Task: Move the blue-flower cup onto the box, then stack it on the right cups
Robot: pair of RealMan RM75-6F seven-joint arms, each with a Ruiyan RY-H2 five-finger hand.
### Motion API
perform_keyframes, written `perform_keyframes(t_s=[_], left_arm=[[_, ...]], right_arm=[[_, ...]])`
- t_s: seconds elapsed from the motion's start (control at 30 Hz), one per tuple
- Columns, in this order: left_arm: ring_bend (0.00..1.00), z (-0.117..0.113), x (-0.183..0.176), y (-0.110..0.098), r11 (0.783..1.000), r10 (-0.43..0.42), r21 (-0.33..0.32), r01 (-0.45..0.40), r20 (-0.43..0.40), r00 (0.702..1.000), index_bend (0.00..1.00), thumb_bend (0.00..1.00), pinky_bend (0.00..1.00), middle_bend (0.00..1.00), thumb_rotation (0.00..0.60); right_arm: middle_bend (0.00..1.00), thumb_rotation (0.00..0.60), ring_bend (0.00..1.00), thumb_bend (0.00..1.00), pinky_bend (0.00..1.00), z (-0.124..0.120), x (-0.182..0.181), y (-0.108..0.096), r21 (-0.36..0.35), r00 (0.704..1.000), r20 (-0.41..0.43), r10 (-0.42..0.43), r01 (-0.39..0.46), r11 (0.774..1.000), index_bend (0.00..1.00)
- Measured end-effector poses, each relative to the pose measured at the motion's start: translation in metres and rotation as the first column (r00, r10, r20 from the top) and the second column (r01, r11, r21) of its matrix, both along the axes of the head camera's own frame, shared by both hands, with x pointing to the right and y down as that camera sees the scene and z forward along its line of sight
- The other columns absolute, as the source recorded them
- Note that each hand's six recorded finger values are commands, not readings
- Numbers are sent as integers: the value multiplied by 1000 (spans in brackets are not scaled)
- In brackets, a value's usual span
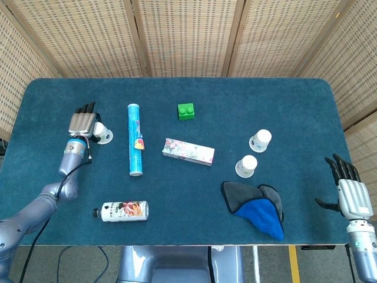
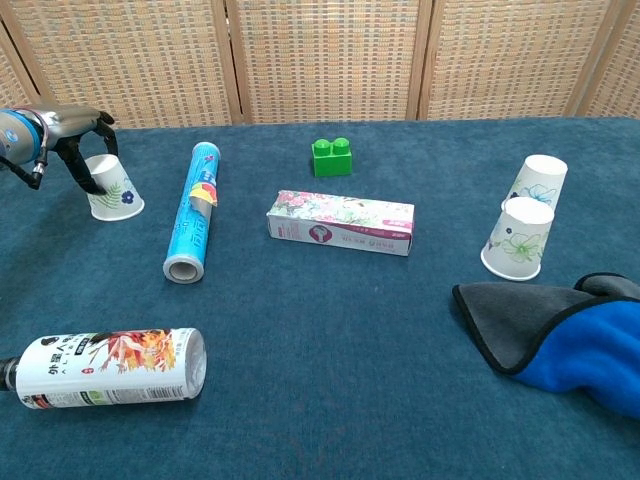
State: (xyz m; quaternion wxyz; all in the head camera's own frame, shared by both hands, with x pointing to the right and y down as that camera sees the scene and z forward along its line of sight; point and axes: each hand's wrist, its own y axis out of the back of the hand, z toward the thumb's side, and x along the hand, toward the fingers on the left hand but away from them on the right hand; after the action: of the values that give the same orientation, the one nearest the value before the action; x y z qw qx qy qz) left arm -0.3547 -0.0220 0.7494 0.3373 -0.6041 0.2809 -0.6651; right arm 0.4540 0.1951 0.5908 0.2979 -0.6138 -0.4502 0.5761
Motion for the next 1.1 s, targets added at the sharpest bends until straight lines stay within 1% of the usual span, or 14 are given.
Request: perform_keyframes(t_s=[0.13,0.27,0.47,0.53,0.67,0.73,0.87,0.93,1.0,1.1], left_arm=[[0,-5,1,0,1000,2,18,-1,-19,1000,478,250,107,0,600],[0,-15,4,-3,999,10,41,-8,-55,998,479,250,107,0,600],[0,-40,19,-7,996,48,78,-39,-120,992,479,250,107,0,600],[0,-50,31,-7,994,74,93,-60,-150,986,479,249,107,0,600],[0,-71,60,-2,986,138,117,-115,-214,967,479,249,107,0,600],[0,-84,80,3,979,182,133,-153,-249,951,480,249,107,0,600],[0,-112,134,20,956,286,166,-244,-324,902,481,249,107,0,600],[0,-122,154,25,943,327,182,-279,-336,884,482,249,107,0,600],[0,-131,173,27,928,366,204,-313,-328,871,483,249,107,0,600],[0,-136,195,28,916,394,215,-339,-313,864,483,249,107,0,600]], right_arm=[[0,600,0,84,0,-1,0,0,4,1000,3,2,-2,1000,109],[0,600,0,84,0,-2,0,0,2,1000,15,7,-7,1000,111],[0,600,0,83,0,-4,-2,0,7,1000,15,-2,2,1000,119],[0,600,0,83,0,-4,-2,0,8,1000,17,-3,3,1000,119],[0,600,0,84,0,-6,-1,0,9,1000,22,-1,1,1000,119],[0,600,0,83,0,-7,-1,0,11,1000,28,2,-2,1000,119],[0,600,0,84,0,-8,0,0,15,999,39,7,-7,1000,119],[0,600,0,83,0,-9,1,0,16,999,43,9,-10,1000,119],[0,600,0,83,0,-10,2,-1,18,999,48,12,-13,1000,119],[0,600,0,84,0,-11,3,-1,21,998,56,16,-17,1000,119]])
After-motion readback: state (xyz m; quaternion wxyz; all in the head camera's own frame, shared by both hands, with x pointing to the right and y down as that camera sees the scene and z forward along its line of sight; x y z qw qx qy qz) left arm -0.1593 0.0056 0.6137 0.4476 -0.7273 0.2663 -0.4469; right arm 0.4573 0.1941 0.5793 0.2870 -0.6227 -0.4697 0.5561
